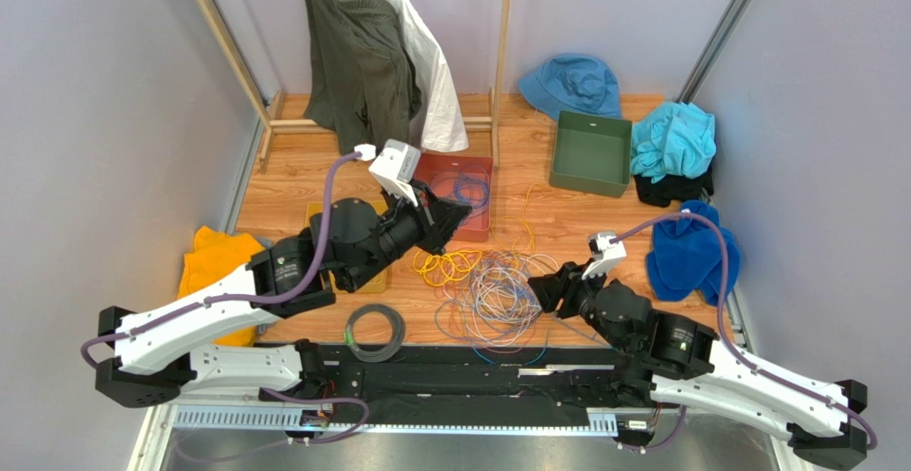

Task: Untangle the cables

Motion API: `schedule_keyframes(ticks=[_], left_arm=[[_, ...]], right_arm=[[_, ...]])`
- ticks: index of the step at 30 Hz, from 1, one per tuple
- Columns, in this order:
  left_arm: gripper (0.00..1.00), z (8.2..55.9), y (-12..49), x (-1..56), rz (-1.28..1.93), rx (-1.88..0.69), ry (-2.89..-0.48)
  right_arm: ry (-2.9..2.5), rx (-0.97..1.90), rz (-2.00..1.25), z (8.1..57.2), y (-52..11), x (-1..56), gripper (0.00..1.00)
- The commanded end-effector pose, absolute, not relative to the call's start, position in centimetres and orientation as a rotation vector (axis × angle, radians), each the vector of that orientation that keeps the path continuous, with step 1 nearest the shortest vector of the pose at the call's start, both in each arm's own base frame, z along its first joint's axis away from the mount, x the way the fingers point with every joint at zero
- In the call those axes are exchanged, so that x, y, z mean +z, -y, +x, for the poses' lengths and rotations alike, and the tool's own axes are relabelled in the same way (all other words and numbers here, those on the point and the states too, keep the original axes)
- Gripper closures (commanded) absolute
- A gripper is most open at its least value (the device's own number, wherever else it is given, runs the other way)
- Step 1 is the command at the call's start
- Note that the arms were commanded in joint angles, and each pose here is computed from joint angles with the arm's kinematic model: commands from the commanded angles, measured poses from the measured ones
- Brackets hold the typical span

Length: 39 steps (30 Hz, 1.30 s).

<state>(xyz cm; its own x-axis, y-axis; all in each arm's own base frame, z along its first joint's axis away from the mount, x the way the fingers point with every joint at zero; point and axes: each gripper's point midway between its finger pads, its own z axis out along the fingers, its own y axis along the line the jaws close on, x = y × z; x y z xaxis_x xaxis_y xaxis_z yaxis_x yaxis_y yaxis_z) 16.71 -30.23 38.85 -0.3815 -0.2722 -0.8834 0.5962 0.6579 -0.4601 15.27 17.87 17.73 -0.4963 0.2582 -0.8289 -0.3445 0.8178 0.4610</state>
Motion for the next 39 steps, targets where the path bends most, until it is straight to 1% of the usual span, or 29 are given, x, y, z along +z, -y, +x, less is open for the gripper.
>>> schedule_keyframes(ticks=[1,4,6,9,10,11,12,13,15,16,18,19,21,22,24,25,32,39], left_arm=[[1.00,17.1,29.0,41.3,0.345,-0.839,-1.701],[1.00,17.1,29.2,41.5,0.361,-0.827,-1.709],[1.00,16.9,29.6,40.8,0.372,-0.837,-1.731],[1.00,16.3,30.9,37.1,0.425,-0.839,-1.817],[0.94,16.2,31.5,33.7,0.455,-0.808,-1.884],[0.83,15.8,32.2,31.9,0.452,-0.834,-1.928],[0.57,15.8,32.9,30.6,0.434,-0.857,-1.944],[0.49,15.5,33.1,26.2,0.407,-0.838,-2.035],[0.35,15.2,34.4,23.8,0.372,-0.913,-2.050],[0.31,14.9,34.3,20.2,0.346,-0.895,-2.119],[0.29,14.9,35.4,19.0,0.309,-0.952,-2.115],[0.29,14.8,35.6,16.6,0.314,-0.932,-2.154],[0.28,14.8,36.8,15.8,0.320,-0.971,-2.146],[0.28,14.7,37.4,14.2,0.345,-0.949,-2.171],[0.28,14.7,38.5,13.4,0.368,-0.971,-2.175],[0.28,14.7,39.0,12.2,0.385,-0.955,-2.196],[0.28,14.5,41.1,9.2,0.423,-0.975,-2.238],[0.28,14.6,41.9,6.0,0.433,-0.944,-2.291]], right_arm=[[-1.782,0.898,-0.097,15.0,-19.3,22.1,0.56],[-1.718,0.933,-0.155,14.6,-19.4,23.8,0.54],[-1.725,0.897,-0.160,14.8,-19.0,24.1,0.54],[-1.793,0.824,-0.171,15.0,-18.5,23.3,0.55],[-1.816,0.806,-0.175,15.0,-18.6,22.8,0.56],[-1.828,0.793,-0.173,15.0,-18.4,22.6,0.57],[-1.834,0.792,-0.160,15.0,-18.3,22.5,0.57],[-1.833,0.794,-0.144,15.0,-18.0,22.5,0.57],[-1.828,0.784,-0.123,15.2,-17.5,22.4,0.58],[-1.815,0.797,-0.104,15.1,-17.1,22.7,0.58],[-1.809,0.782,-0.085,15.2,-16.5,22.7,0.58],[-1.799,0.789,-0.077,15.1,-16.2,22.9,0.58],[-1.798,0.772,-0.064,15.2,-15.7,22.9,0.58],[-1.798,0.774,-0.064,15.1,-15.6,22.9,0.58],[-1.807,0.767,-0.062,15.1,-15.4,22.6,0.58],[-1.813,0.763,-0.060,15.1,-15.3,22.5,0.58],[-1.838,0.757,-0.066,15.0,-15.5,21.3,0.59],[-1.851,0.747,-0.076,15.1,-15.9,20.7,0.59]])
